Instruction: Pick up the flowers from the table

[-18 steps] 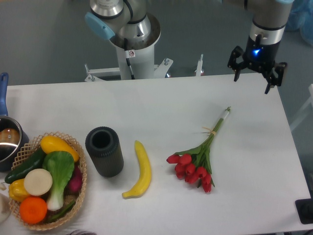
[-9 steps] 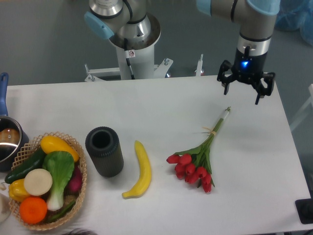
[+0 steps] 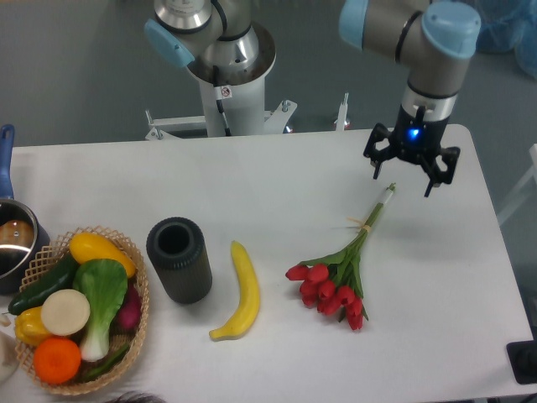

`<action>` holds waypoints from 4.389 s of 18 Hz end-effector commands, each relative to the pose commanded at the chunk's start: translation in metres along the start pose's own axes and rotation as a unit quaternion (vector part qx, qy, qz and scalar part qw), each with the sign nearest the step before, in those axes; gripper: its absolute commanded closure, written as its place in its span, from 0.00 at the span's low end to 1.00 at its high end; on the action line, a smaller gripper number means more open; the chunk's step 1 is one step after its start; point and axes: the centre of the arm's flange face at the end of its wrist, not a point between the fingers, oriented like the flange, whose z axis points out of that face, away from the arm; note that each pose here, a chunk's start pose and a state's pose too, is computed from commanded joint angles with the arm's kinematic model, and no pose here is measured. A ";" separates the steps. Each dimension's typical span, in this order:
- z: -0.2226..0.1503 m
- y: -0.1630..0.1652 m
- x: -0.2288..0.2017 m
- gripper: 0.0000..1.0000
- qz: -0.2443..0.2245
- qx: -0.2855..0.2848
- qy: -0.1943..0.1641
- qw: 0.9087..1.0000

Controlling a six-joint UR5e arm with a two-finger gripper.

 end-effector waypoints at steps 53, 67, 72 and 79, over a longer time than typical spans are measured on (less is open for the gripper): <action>0.131 -0.037 -0.002 0.76 0.005 0.015 0.082 0.996; 0.054 -0.053 -0.006 0.79 -0.026 0.059 0.031 0.997; -0.010 -0.053 -0.036 0.79 -0.072 0.134 -0.006 0.988; -0.053 -0.037 -0.062 0.79 -0.096 0.233 -0.011 0.968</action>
